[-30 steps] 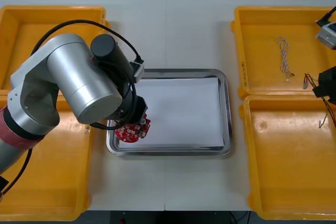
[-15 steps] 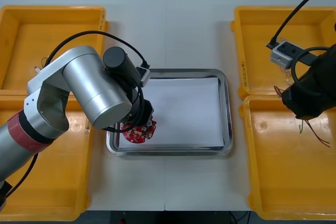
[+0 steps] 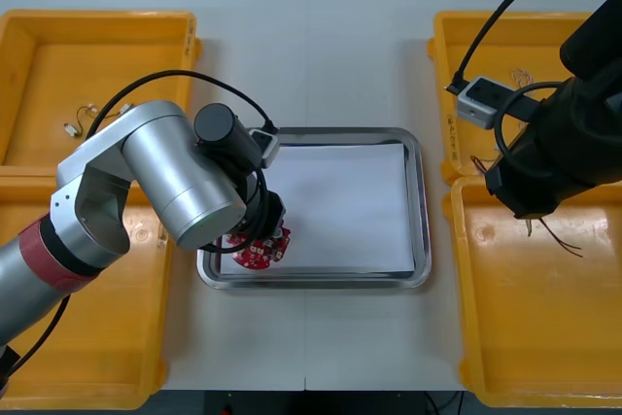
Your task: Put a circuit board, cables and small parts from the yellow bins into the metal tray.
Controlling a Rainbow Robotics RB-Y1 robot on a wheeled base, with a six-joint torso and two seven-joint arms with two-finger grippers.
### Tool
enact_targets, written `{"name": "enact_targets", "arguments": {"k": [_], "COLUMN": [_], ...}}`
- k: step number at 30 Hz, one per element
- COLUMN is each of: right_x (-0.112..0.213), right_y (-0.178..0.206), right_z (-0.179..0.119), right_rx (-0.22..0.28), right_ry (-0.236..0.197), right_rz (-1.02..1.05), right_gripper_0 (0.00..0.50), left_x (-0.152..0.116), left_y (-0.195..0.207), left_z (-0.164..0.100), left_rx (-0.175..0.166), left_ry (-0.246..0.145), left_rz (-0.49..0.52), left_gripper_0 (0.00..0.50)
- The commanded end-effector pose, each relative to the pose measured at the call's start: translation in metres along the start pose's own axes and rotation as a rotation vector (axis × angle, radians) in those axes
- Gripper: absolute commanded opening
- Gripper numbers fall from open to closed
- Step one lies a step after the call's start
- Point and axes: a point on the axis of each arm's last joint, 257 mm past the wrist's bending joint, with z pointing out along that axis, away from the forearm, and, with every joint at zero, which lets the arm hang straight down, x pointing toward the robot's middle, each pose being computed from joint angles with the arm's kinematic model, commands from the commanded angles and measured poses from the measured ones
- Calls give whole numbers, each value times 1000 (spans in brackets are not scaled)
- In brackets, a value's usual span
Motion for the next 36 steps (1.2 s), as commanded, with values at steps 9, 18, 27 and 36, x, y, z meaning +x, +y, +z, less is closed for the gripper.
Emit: {"name": "enact_targets", "arguments": {"k": [9, 18, 27, 36], "right_x": [-17, -22, -26, -25], "right_y": [4, 10, 17, 19], "right_z": [-10, -3, -1, -2], "right_rx": [32, 68, 53, 47], "right_ry": [-30, 2, -4, 1], "right_rz": [-51, -114, -130, -141], "right_gripper_0": [0, 0, 0, 0], "left_x": [18, 23, 25, 20], "left_y": [14, 14, 13, 14], "left_z": [11, 13, 15, 14], "left_rx": [-27, -24, -22, -18], "left_ry": [0, 6, 8, -11], "left_rz": [-90, -94, -95, -99], "left_gripper_0": [0, 0, 1, 407]}}
